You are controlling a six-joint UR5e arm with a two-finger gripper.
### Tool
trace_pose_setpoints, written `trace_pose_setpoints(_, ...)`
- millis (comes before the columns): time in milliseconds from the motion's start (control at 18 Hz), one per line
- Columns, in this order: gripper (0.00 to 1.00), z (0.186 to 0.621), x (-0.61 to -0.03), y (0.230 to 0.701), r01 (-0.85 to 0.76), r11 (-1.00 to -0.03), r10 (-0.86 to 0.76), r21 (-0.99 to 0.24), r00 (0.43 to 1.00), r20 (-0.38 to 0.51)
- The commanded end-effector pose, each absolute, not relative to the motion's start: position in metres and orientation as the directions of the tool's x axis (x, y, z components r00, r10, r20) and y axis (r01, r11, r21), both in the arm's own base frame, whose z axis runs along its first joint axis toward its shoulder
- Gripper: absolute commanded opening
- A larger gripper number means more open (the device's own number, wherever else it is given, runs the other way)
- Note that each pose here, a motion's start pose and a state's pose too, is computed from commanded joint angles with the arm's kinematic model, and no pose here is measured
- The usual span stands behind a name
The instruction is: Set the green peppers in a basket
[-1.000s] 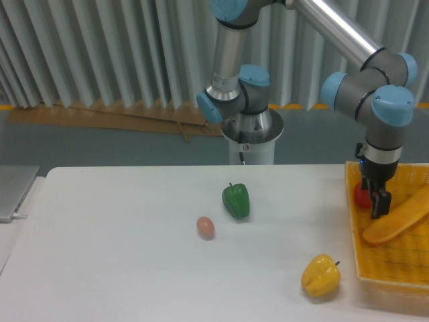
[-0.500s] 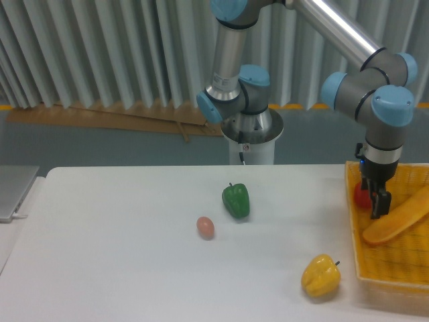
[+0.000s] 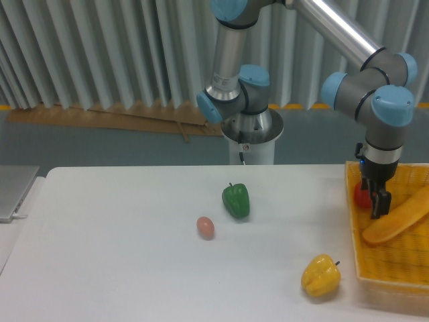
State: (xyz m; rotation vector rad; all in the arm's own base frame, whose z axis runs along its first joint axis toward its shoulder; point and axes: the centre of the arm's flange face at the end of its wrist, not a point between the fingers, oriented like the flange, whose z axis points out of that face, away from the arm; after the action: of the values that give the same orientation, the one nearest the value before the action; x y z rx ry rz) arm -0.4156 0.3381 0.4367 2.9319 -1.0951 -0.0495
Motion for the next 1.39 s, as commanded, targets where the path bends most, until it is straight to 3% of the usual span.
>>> trace_pose_setpoints(1389, 1.00, 0.445, -0.399, 0.345, -0.663, -0.748, -0.663, 0.024, 0.747, -0.046)
